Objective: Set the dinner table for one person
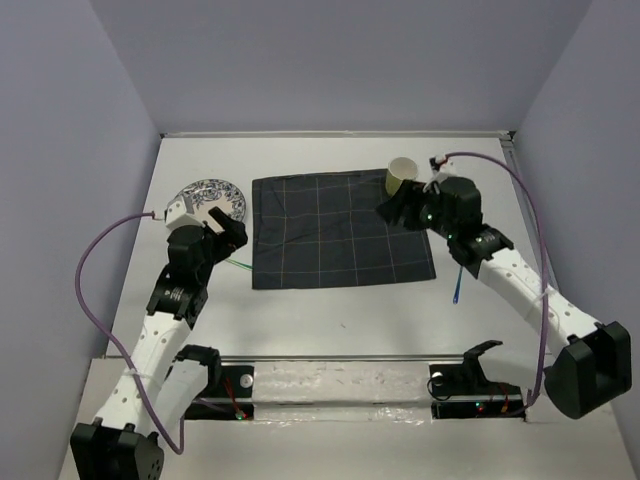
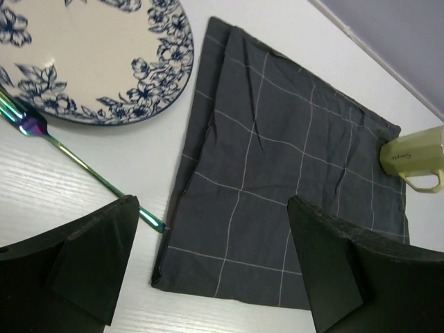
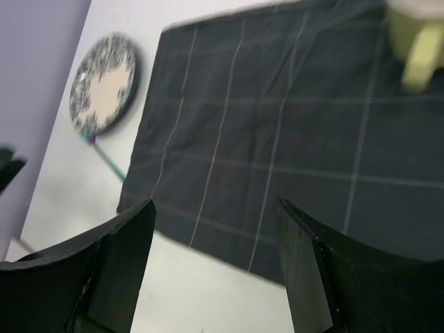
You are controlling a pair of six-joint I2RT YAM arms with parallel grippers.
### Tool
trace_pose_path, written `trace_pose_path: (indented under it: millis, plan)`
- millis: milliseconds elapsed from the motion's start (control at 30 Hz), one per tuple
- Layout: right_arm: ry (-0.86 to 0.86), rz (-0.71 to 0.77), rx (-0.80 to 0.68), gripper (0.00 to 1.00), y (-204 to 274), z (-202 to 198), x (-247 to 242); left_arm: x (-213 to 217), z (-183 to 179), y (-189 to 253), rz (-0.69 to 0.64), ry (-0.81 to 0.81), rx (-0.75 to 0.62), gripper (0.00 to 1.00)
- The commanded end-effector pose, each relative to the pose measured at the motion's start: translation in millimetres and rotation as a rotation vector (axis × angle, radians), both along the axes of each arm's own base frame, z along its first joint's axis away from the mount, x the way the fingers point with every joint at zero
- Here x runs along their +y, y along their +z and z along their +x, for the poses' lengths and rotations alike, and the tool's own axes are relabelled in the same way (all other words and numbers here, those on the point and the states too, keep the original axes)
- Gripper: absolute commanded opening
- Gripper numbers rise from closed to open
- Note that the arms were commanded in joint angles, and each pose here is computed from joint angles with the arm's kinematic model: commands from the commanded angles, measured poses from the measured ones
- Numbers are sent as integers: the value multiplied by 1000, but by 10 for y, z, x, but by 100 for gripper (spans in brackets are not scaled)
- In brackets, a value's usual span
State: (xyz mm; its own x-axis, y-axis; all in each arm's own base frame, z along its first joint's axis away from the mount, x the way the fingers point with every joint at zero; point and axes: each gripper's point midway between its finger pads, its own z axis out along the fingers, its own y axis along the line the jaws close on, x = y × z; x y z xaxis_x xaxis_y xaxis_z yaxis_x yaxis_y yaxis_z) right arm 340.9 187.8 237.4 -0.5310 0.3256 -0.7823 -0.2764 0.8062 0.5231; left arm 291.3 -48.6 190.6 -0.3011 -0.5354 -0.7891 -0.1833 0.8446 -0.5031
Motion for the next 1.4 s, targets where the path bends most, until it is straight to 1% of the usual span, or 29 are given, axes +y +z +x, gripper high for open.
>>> trace_pose_path:
  millis: [0,33,67,100,133,167,200,300,333,367,400,433,467,533,567,600,667,733,867,900,1033,1100,1200,1333,1367]
  plan:
    - [126,81,-80,74,174,-408,321,69,207,-25,-189,131,-47,99]
    - [141,75,-62,74,91,-452,348,116,235,-32,-198,158,-53,99]
    - [144,85,-74,74,123,-506,327,171,278,-13,-207,184,-70,99]
    - [157,86,-73,74,104,-562,349,280,320,-82,-206,222,-53,99]
    - [157,88,-75,73,82,-610,324,315,373,-127,-214,228,-39,99]
    - [162,89,-77,73,72,-633,320,374,392,-90,-216,237,-52,99]
    - [170,89,-71,73,38,-666,319,561,425,-169,-210,281,-34,99]
    - [192,89,-76,73,28,-732,337,763,494,-253,-223,300,-14,98]
    - [204,86,-76,73,16,-752,343,949,507,-337,-214,346,13,98]
    - [207,86,-78,73,18,-760,344,1043,511,-368,-204,370,24,98]
    - [211,86,-81,73,18,-771,342,1140,520,-439,-190,395,48,97]
    - [216,81,-85,73,13,-774,344,1226,548,-400,-176,413,45,96]
    - [217,76,-81,73,-10,-775,342,1368,533,-428,-139,441,60,95]
    - [220,74,-87,73,-10,-785,337,1518,576,-479,-110,464,88,93]
    - [224,76,-84,73,-20,-801,337,1621,602,-554,-119,470,107,91]
    - [229,75,-83,73,-27,-809,341,1633,613,-527,-133,454,94,88]
    - [238,78,-85,73,-25,-830,346,1764,672,-686,-139,462,138,86]
    - [241,77,-82,73,-42,-845,343,1847,767,-628,-121,458,123,86]
    - [246,73,-89,73,-52,-870,332,1926,942,-682,-87,427,137,82]
    - [248,74,-93,73,-46,-875,331,1913,996,-789,-93,404,161,81]
    - [257,75,-80,73,-93,-902,338,1897,1152,-946,-99,344,205,76]
    - [258,89,-106,73,-42,-883,352,1885,1206,-1068,-108,320,236,74]
    - [267,92,-102,73,-48,-889,366,1861,1240,-1255,-118,290,283,74]
    - [264,93,-109,73,-29,-892,359,1837,1316,-1357,-152,275,292,69]
    - [260,90,-110,72,-35,-883,355,1831,1350,-1348,-158,268,280,66]
